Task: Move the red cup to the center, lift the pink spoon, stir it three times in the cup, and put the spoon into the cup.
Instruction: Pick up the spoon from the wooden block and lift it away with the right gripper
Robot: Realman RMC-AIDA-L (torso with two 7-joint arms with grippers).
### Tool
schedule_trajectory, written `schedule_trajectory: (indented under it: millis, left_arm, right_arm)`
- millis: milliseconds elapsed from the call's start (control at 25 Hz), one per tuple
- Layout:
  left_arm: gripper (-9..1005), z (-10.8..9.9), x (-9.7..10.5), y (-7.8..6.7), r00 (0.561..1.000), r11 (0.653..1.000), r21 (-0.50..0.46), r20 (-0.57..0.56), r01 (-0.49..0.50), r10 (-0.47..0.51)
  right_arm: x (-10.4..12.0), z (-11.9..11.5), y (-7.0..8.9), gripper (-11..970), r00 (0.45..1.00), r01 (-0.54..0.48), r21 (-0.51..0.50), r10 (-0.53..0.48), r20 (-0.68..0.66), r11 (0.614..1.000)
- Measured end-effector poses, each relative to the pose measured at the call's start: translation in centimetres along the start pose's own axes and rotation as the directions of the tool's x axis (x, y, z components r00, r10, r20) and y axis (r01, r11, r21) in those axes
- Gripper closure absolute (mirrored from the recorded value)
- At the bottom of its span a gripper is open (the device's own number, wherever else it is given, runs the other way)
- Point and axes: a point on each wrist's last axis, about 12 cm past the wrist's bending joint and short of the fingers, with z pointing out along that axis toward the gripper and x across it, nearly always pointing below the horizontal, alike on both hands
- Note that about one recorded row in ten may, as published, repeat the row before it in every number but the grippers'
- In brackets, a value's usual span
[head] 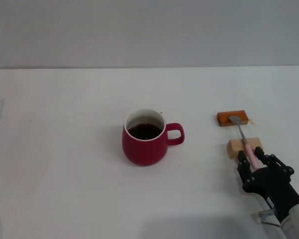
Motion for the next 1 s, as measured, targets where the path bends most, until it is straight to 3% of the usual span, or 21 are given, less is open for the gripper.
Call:
schedule_trajectory:
  millis: [560,1000]
  left_arm:
    - [149,-0.11,0.05,0.43,1.0,1.0,-0.005,-0.002,-0.007,0.007]
    - [149,-0.24,0.02,0.56,1.0,1.0,-0.007,0.007,-0.007,0.007]
  right_arm:
    - [0.09,-0.07,0.25,570,1.0,-0.008,-0.002,0.008,-0.007,1.0]
    - [0.16,0.02,0.06,659,0.999,-0.029,0.023,0.03,-0.014,0.999]
